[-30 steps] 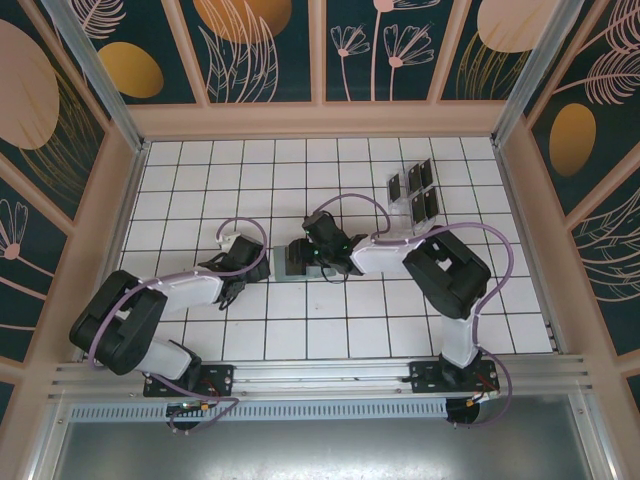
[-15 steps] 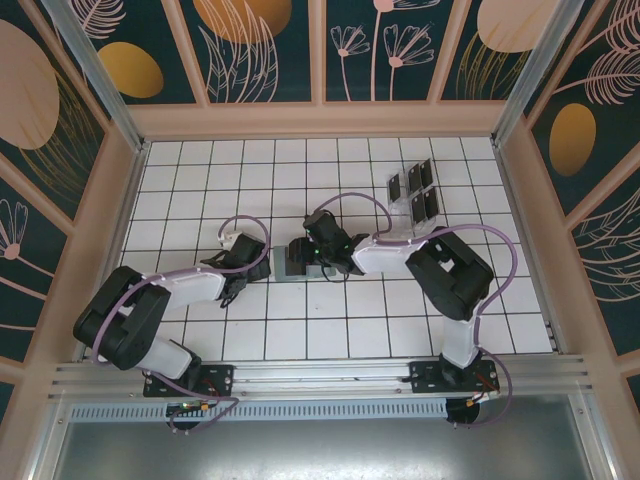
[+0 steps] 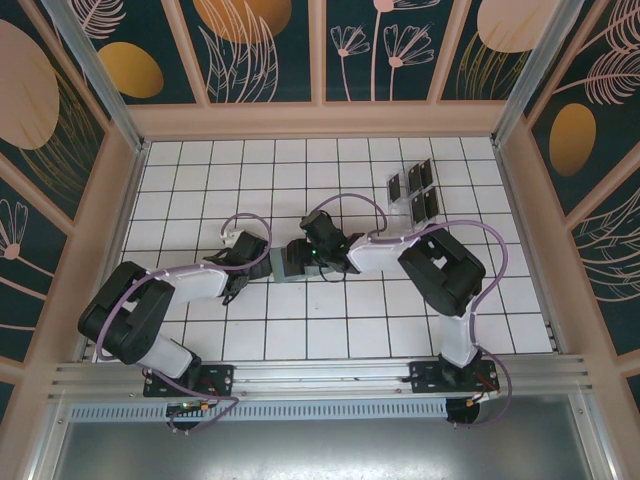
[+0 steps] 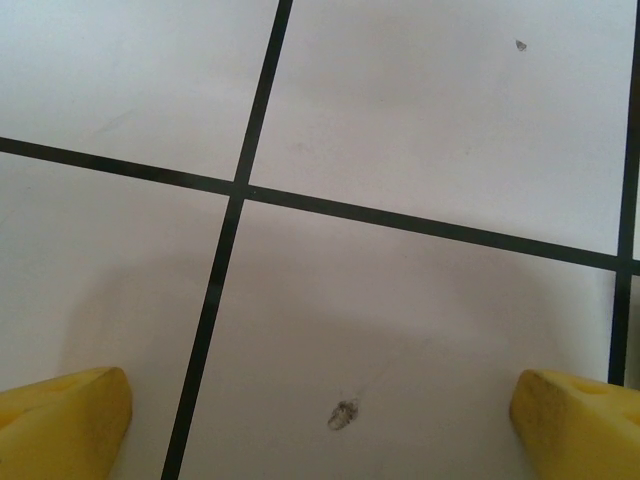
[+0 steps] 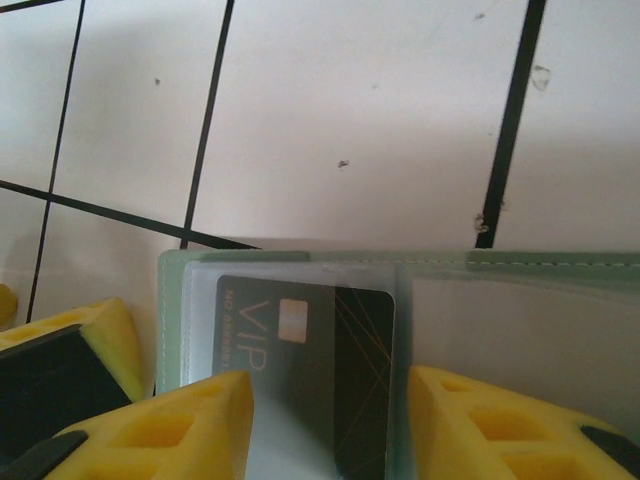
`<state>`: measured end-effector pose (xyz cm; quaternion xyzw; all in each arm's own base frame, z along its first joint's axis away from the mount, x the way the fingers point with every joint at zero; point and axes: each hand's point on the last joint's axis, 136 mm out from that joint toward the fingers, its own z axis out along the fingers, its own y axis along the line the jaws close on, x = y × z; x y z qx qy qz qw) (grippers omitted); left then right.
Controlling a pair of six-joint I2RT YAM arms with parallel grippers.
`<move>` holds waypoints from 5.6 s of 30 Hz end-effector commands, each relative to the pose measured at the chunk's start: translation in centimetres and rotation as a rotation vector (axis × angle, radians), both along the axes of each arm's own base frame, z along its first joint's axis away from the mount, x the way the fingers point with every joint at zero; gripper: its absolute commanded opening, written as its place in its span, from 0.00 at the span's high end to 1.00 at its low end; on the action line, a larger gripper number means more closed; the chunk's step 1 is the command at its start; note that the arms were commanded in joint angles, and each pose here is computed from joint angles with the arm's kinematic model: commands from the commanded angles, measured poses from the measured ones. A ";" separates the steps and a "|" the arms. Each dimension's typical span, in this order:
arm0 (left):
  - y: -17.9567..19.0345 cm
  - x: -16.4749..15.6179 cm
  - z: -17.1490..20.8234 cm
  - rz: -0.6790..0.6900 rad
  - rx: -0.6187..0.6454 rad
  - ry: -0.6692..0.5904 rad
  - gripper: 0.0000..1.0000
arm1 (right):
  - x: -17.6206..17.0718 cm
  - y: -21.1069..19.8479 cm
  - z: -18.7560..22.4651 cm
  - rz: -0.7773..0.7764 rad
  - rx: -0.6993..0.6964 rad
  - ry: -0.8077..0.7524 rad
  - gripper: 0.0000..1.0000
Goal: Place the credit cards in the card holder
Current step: Insert the credit card into the card slot, then close the card holder at the center of the table.
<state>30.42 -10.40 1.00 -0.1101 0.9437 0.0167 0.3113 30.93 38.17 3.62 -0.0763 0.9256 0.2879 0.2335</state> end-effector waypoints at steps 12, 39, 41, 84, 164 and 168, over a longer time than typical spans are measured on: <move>-1.6 0.1 -2.8 -0.045 -0.060 0.053 0.02 | -1.6 2.6 0.2 0.067 0.011 0.012 0.56; -1.9 1.8 2.5 -0.052 -0.061 -0.038 0.02 | -0.4 -1.5 10.4 -0.013 0.099 -0.169 0.53; -1.9 2.0 4.0 -0.054 -0.064 -0.063 0.02 | 0.1 -4.1 10.2 -0.065 0.068 -0.174 0.53; -10.5 2.2 2.9 -0.333 -0.450 -0.072 0.02 | 0.7 -10.4 2.1 -0.157 -0.019 -0.068 1.00; -12.1 5.3 11.4 -0.283 -0.411 -0.180 0.02 | -1.9 -5.6 6.2 -0.107 0.174 -0.075 0.82; -10.4 3.5 9.4 -0.288 -0.341 -0.130 0.02 | -0.7 -6.1 4.7 -0.134 0.138 -0.061 0.86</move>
